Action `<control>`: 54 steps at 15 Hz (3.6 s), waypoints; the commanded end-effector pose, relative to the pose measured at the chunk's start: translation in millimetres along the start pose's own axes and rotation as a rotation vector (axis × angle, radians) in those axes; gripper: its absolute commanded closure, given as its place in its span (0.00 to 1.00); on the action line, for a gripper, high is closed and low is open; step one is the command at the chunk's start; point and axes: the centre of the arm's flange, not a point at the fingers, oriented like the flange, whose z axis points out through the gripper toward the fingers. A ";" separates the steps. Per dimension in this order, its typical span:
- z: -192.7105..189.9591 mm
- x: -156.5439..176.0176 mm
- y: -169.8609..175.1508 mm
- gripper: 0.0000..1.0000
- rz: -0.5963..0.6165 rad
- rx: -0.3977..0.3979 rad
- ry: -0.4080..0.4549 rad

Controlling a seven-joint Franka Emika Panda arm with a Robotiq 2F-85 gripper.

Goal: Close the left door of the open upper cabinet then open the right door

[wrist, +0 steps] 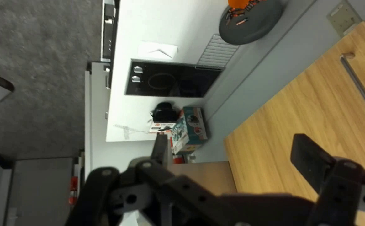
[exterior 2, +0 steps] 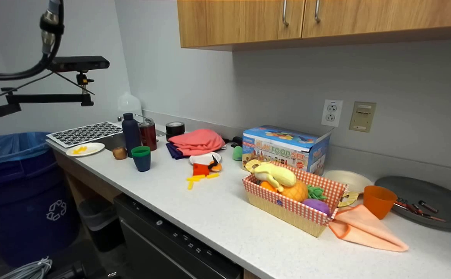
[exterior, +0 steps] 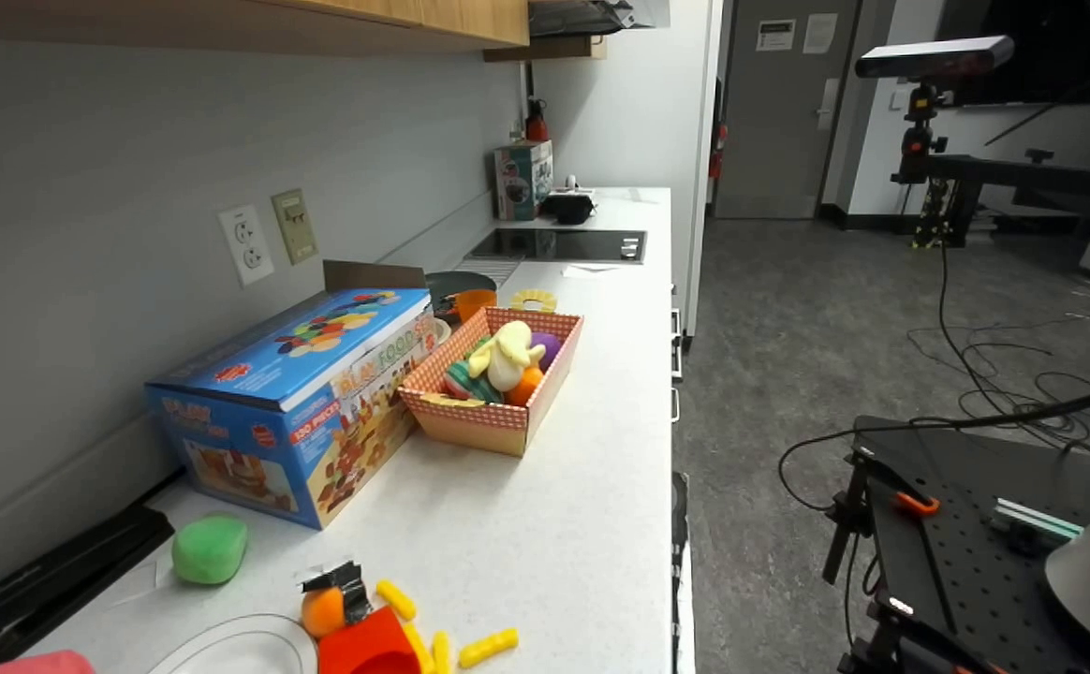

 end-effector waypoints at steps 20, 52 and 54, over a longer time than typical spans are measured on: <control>12.6 -19.2 -12.5 0.00 0.015 -0.100 -0.316; 75.0 -52.8 -18.7 0.00 0.070 -0.170 -0.989; 74.0 -52.9 -18.7 0.00 0.069 -0.169 -0.988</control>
